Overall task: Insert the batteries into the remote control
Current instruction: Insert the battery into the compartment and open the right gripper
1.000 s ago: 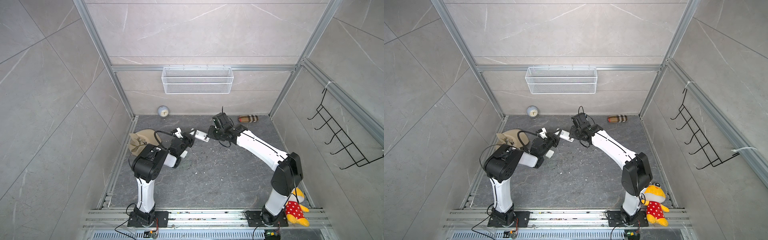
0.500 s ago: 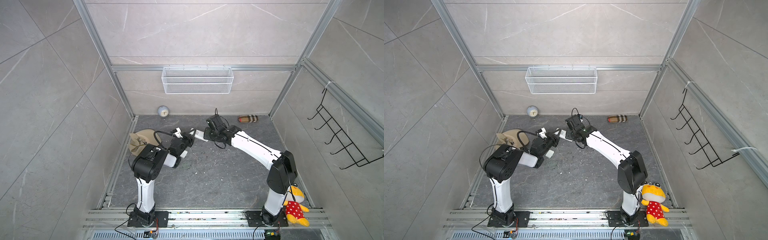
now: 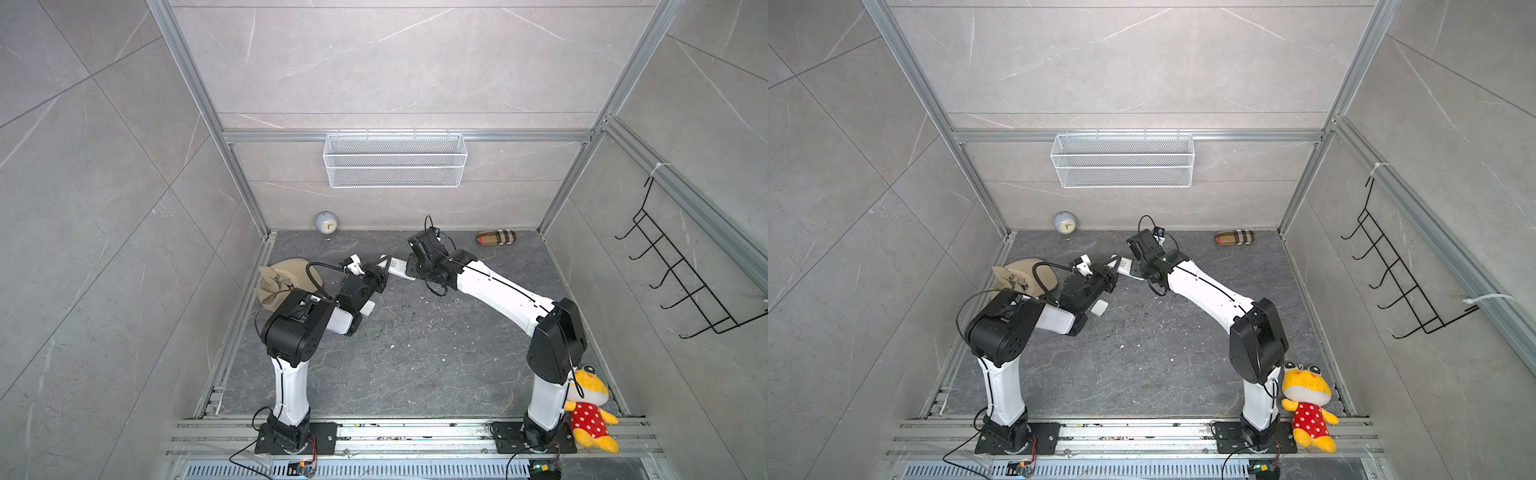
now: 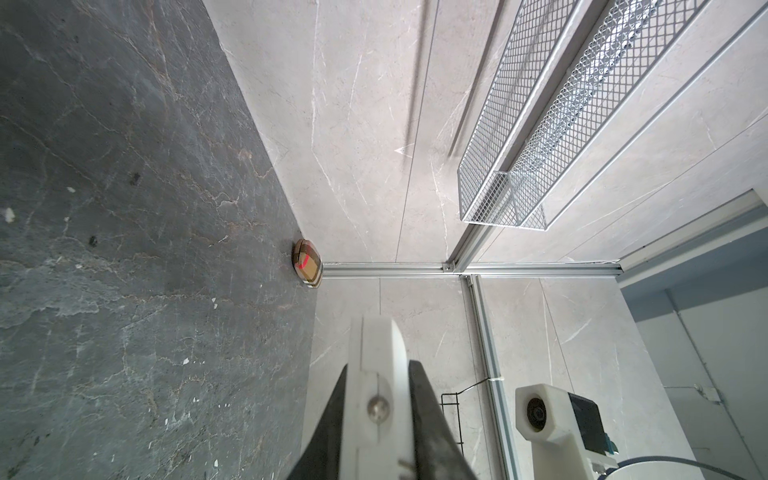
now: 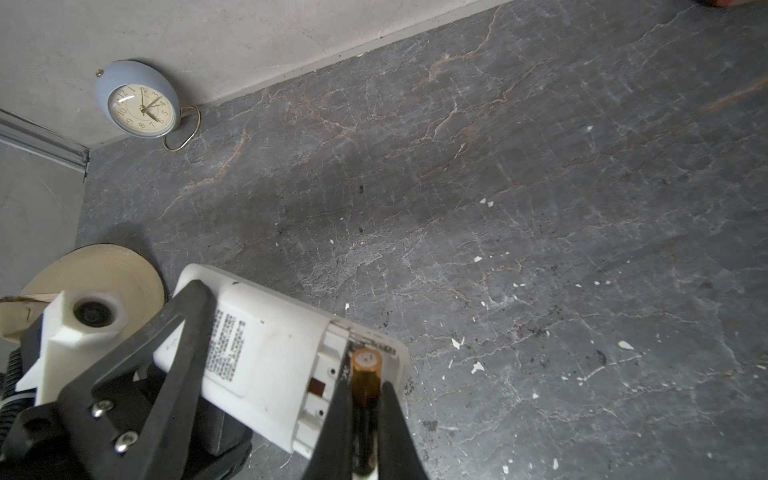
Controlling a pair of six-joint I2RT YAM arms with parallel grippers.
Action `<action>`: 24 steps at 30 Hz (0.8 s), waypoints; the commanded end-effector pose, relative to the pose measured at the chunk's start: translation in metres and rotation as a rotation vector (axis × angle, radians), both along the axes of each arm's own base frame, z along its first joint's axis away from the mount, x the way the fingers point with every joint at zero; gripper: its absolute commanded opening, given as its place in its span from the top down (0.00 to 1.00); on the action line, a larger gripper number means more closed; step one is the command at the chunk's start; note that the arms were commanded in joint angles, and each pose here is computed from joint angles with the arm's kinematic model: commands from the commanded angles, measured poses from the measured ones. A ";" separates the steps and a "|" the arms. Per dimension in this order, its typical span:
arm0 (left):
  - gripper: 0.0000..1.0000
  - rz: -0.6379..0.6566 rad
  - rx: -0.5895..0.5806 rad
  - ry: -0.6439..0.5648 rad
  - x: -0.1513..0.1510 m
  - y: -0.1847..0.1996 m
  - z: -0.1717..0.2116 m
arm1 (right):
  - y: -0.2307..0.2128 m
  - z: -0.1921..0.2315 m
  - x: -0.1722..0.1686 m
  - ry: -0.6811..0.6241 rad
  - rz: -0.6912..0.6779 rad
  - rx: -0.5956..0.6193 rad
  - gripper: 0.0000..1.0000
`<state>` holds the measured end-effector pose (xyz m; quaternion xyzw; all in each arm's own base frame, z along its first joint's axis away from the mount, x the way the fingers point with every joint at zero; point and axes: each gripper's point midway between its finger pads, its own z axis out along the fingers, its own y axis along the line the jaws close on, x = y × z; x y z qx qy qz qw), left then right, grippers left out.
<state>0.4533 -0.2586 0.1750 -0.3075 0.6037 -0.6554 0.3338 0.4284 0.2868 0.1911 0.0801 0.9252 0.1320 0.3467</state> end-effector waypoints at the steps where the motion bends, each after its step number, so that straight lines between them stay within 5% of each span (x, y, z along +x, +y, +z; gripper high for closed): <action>1: 1.00 0.020 -0.080 -0.118 -0.001 0.005 0.050 | 0.001 -0.005 0.002 0.002 -0.031 -0.012 0.93; 24: 1.00 0.066 -0.095 -0.142 0.002 0.014 0.064 | 0.009 -0.012 -0.009 0.058 -0.076 0.032 0.88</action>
